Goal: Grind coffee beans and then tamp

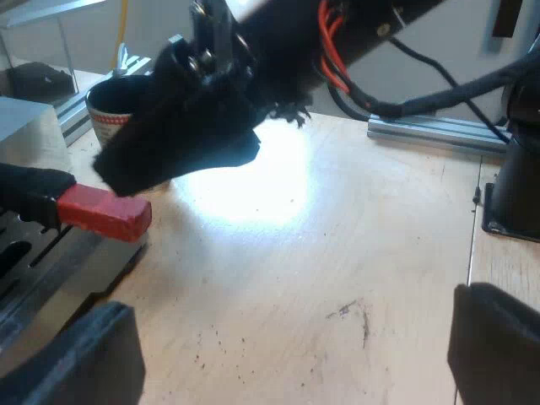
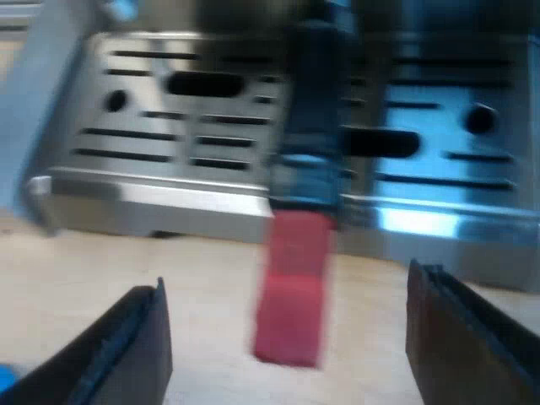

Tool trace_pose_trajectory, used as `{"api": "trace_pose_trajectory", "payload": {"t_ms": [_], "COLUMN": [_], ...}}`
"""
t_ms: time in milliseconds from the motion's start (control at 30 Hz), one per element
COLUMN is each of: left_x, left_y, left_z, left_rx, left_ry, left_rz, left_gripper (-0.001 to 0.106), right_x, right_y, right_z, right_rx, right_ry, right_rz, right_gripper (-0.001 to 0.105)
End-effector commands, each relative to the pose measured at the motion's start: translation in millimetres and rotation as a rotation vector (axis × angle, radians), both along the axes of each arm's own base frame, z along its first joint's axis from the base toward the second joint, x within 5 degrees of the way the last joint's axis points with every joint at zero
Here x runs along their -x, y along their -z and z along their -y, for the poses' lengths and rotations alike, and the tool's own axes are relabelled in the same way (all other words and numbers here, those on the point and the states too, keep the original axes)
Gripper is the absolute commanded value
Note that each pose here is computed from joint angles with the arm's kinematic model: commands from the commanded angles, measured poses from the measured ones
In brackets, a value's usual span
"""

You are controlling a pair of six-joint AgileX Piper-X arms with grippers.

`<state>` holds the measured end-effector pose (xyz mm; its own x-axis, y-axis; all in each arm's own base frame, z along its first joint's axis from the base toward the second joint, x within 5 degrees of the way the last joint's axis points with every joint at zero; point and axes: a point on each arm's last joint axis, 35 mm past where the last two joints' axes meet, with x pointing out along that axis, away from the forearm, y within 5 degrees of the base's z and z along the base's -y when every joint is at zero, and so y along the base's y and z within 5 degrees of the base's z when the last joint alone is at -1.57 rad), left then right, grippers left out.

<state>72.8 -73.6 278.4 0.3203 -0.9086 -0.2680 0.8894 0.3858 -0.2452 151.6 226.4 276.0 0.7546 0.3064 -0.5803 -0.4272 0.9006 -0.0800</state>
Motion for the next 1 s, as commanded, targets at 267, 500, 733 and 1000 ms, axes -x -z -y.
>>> {"api": "trace_pose_trajectory", "payload": {"t_ms": [267,500,733,1000], "left_x": [0.5,0.5,0.5,0.5], "left_y": [-0.5,-0.5,-0.5,-0.5], "left_z": [-0.1,-0.1,-0.1,-0.1], "left_rx": [0.002,0.002,0.002,0.002], "left_ry": [-0.004,-0.004,-0.004,-0.004], "left_rz": [0.006,0.006,0.006,0.006], "left_gripper": [0.075,0.075,0.075,0.075], "right_x": [-26.7,-37.1,-44.2,-45.1], "right_y": [7.0,24.0,45.4,55.5], "right_z": [-11.4,-17.3,-27.3,-27.0], "right_rx": [0.040,0.053,0.082,0.083], "right_ry": [-0.030,-0.039,-0.036,-0.034], "right_rz": [-0.035,-0.077,-0.098,-0.100], "right_gripper": [0.062,0.062,0.062,0.062]}}
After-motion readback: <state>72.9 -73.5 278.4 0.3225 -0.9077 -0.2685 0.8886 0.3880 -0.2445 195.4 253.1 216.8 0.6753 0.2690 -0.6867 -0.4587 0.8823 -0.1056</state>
